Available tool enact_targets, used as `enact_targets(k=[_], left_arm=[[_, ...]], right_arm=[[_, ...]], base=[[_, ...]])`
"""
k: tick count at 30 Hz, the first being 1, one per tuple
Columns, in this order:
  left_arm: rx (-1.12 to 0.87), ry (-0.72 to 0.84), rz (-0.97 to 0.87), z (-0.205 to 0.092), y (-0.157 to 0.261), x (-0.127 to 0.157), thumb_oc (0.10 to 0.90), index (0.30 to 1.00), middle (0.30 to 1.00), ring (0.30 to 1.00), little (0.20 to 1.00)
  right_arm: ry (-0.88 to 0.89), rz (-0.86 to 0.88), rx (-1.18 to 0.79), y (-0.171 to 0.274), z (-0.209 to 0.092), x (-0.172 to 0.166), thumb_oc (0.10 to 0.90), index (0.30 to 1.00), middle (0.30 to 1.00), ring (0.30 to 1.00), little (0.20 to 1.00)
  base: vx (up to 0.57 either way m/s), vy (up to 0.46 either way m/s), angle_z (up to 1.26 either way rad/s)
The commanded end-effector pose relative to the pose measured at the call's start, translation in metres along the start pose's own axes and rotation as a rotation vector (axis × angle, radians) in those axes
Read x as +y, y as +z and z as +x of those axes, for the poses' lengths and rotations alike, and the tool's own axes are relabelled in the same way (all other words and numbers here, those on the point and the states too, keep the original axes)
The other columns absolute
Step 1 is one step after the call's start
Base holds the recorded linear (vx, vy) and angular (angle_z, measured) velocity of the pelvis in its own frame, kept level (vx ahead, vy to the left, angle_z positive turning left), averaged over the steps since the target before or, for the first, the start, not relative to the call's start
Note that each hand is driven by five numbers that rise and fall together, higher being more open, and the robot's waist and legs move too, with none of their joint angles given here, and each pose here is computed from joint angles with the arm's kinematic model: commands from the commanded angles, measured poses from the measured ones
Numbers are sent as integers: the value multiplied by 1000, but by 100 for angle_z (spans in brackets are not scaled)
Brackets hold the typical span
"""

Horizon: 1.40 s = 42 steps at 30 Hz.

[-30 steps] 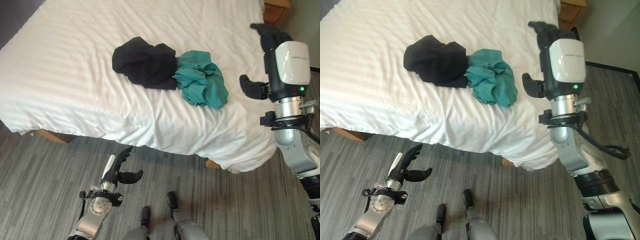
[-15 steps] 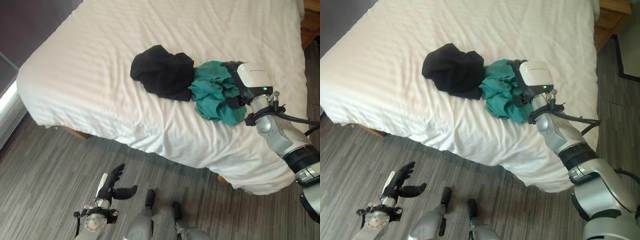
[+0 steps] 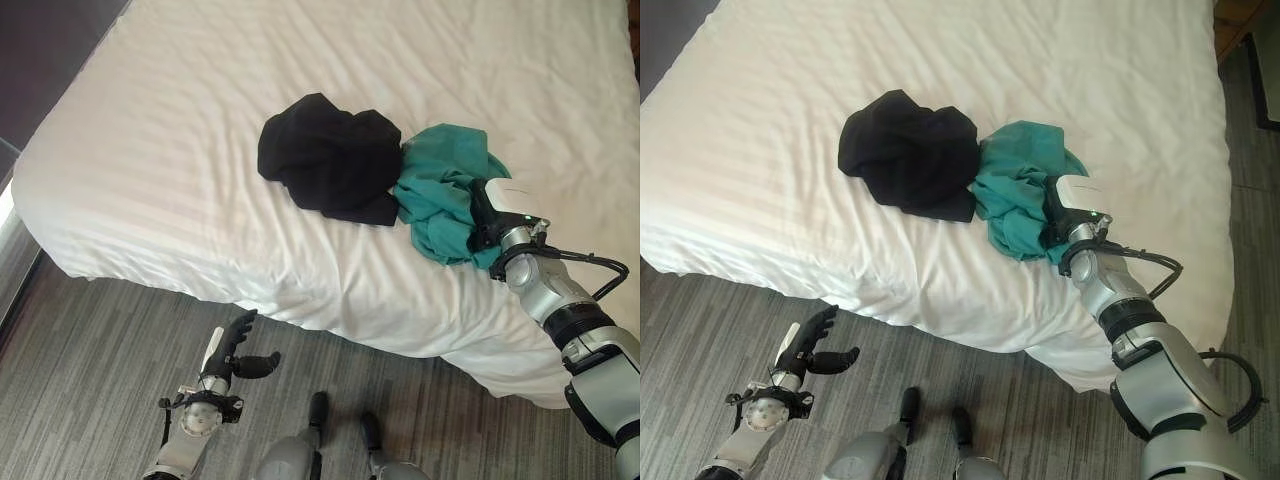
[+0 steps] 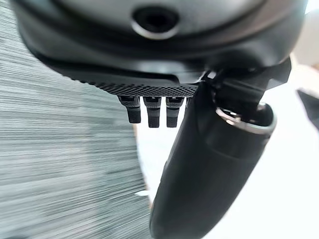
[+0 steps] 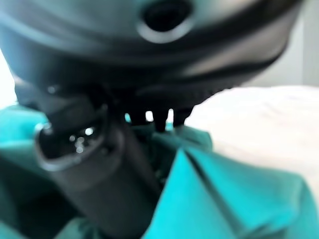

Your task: Pick up bed clothes into laundry basket.

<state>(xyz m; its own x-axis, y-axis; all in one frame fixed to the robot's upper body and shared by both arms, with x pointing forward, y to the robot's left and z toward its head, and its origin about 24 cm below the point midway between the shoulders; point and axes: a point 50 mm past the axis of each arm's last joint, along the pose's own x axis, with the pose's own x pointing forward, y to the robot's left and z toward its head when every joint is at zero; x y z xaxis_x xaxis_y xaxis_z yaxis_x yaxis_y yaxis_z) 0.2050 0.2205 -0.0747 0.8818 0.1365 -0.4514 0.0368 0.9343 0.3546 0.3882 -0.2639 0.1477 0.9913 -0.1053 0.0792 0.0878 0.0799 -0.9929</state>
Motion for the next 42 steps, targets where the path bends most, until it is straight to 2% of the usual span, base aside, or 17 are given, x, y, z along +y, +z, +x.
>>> enact_targets(k=[1, 6, 9, 14, 15, 16, 20, 21, 22, 27, 28, 30, 33, 35, 39, 41, 42], left_arm=[[89, 37, -7, -7, -24, 4, 800, 900, 900, 900, 900], [489, 169, -221, -31, -96, 10, 800, 900, 900, 900, 900], [730, 315, -263, -67, -138, 35, 800, 900, 900, 900, 900], [729, 315, -261, -67, -138, 35, 800, 900, 900, 900, 900], [831, 405, -298, -88, -155, 46, 800, 900, 900, 900, 900], [814, 453, -320, -87, -153, 55, 800, 900, 900, 900, 900], [805, 465, -289, -86, -152, 66, 800, 900, 900, 900, 900], [600, 639, -401, -61, -121, 98, 800, 900, 900, 900, 900], [585, 638, -362, -59, -117, 108, 800, 900, 900, 900, 900], [570, 626, -333, -54, -112, 111, 800, 900, 900, 900, 900], [-158, 1002, -62, -41, 55, 233, 800, 900, 900, 900, 900], [-270, 1092, -20, -46, 93, 253, 800, 900, 900, 900, 900], [-271, 1095, -20, -46, 93, 254, 800, 900, 900, 900, 900], [-459, 1204, 66, -55, 172, 289, 800, 900, 900, 900, 900], [-463, 1204, 67, -55, 174, 290, 800, 900, 900, 900, 900], [-561, 1225, 261, -56, 245, 298, 800, 900, 900, 900, 900], [-553, 1207, 296, -50, 254, 296, 800, 900, 900, 900, 900]], right_arm=[[-46, -101, 19, 0, 12, -28, 400, 300, 300, 300, 300], [-314, -51, -3, 5, 20, -125, 400, 300, 300, 300, 300], [-638, 75, -50, -3, -6, -214, 400, 300, 300, 300, 300], [-638, 77, -48, -4, -6, -214, 400, 300, 300, 300, 300], [-975, 71, -91, -28, -65, -281, 400, 300, 300, 300, 300], [-1085, 73, -24, -60, -96, -287, 400, 300, 300, 300, 300], [-1082, 88, 8, -72, -103, -276, 400, 300, 300, 300, 300], [-1109, 337, 217, -142, -129, -226, 400, 300, 300, 300, 300], [-1108, 343, 258, -154, -143, -214, 400, 300, 300, 300, 300], [-1112, 337, 294, -164, -156, -208, 400, 300, 300, 300, 300], [-632, 293, 977, -256, -244, -29, 400, 300, 300, 300, 300], [-440, 315, 1145, -262, -272, 25, 400, 300, 300, 300, 300], [-440, 319, 1142, -261, -270, 26, 400, 300, 300, 300, 300], [-52, 420, 1444, -246, -337, 120, 400, 300, 300, 300, 300], [-53, 425, 1445, -246, -337, 121, 400, 300, 300, 300, 300], [278, 451, 1581, -213, -391, 173, 400, 300, 300, 300, 300], [336, 450, 1601, -205, -403, 181, 400, 300, 300, 300, 300]], base=[[0, 0, 0], [6, 7, 0], [54, 15, -3], [29, 1, -9], [102, -17, -9], [103, -17, 20], [-19, -18, -15], [-14, -47, -36], [-13, -46, 28], [7, -37, -23], [-29, -222, -34], [-49, -168, 20], [-12, -33, -20], [-34, -88, -35], [-3, -16, -22], [2, -69, 6], [-22, -48, 18]])
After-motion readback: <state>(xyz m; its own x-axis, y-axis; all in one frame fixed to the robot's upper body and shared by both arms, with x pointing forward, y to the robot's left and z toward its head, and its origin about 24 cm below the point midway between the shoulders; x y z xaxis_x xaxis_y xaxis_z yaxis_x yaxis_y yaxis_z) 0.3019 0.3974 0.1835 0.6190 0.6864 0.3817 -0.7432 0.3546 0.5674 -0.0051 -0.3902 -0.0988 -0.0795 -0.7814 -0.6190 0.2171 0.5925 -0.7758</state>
